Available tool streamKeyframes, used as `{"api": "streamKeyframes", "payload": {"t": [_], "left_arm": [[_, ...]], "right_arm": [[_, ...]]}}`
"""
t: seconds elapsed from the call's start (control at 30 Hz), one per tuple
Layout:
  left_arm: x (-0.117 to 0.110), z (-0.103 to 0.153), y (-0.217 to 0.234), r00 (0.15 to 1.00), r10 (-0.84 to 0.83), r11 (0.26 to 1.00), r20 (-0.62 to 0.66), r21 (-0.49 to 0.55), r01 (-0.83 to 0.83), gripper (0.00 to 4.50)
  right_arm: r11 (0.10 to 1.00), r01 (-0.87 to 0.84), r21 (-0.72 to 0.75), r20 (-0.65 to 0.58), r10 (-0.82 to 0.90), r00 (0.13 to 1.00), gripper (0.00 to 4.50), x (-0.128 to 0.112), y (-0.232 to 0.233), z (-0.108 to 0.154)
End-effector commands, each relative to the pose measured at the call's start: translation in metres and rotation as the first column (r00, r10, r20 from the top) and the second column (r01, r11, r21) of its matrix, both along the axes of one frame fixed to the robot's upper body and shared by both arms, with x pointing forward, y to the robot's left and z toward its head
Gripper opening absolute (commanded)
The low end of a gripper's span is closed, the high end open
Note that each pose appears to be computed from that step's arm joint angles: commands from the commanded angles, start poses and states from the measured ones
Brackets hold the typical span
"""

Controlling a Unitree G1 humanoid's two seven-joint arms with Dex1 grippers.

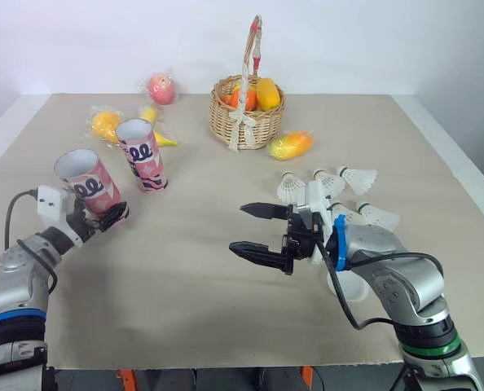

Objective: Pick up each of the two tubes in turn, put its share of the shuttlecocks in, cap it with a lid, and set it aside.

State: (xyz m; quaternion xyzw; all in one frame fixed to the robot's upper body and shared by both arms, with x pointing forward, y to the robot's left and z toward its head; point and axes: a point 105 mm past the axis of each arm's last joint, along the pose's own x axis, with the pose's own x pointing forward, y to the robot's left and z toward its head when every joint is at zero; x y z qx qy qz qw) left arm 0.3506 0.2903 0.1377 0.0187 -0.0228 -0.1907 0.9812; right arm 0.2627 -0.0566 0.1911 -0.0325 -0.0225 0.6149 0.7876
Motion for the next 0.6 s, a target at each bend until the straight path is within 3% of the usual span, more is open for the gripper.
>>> {"api": "streamKeyframes", "payload": {"t": [0.03,0.1,0.27,0.5,0.6], "left_arm": [[0.000,0.007,-0.001,0.999,-0.004,1.000,0.034,0.018,0.004,4.46],[0.000,0.004,0.002,0.999,0.012,1.000,0.029,0.015,-0.013,4.22],[-0.001,0.000,0.004,0.999,0.026,1.000,0.026,0.015,-0.027,2.69],[-0.012,0.003,0.010,0.998,0.046,0.998,0.039,0.052,-0.048,2.69],[-0.025,0.012,0.012,0.999,0.008,0.990,0.043,0.141,-0.014,2.69]], "right_arm": [[1.000,-0.016,0.019,0.050,0.015,0.999,4.50,-0.008,0.001,0.011],[1.000,-0.017,0.020,0.050,0.016,0.999,4.50,-0.009,0.001,0.012],[1.000,-0.017,0.021,0.053,0.016,0.998,4.50,-0.008,0.001,0.014],[0.999,-0.026,0.020,0.054,0.025,0.998,4.50,-0.007,0.001,0.016],[0.999,-0.037,0.020,0.048,0.036,0.998,4.50,-0.008,0.001,0.017]]}}
